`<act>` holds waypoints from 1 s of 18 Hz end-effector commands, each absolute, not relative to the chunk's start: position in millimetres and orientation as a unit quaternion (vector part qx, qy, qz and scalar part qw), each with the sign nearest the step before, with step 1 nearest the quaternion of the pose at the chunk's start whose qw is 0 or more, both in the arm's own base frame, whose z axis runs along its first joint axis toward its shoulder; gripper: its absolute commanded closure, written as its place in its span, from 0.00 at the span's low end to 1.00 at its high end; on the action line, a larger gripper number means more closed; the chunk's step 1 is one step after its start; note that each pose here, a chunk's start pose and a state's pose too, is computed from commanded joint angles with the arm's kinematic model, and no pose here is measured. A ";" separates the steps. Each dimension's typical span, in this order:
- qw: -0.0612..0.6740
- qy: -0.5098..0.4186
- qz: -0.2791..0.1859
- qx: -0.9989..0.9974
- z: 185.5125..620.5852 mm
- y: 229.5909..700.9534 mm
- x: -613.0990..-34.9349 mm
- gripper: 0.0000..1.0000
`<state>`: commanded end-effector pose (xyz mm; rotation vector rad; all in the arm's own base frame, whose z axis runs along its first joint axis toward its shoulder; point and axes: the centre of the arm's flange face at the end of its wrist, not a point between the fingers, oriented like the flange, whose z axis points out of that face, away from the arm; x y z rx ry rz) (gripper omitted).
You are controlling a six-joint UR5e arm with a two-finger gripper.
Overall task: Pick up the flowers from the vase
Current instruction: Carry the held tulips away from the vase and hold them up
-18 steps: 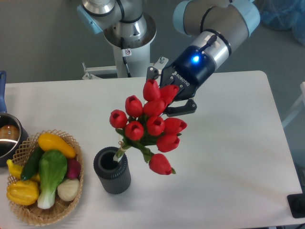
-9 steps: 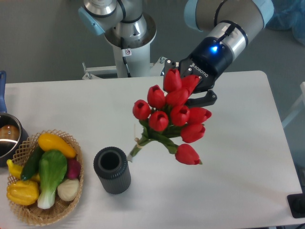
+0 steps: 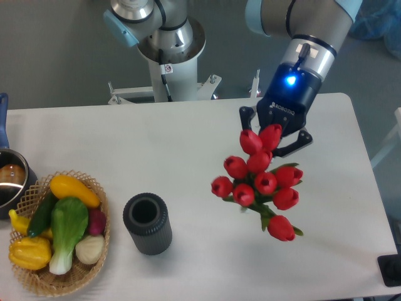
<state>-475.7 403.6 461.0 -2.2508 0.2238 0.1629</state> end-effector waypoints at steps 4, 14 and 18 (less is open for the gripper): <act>0.394 0.088 0.072 -0.912 441.0 390.2 -484.4 1.00; 0.233 0.050 0.062 -0.969 405.3 378.4 -483.2 1.00; 0.163 0.076 0.061 -0.982 381.4 415.4 -457.7 1.00</act>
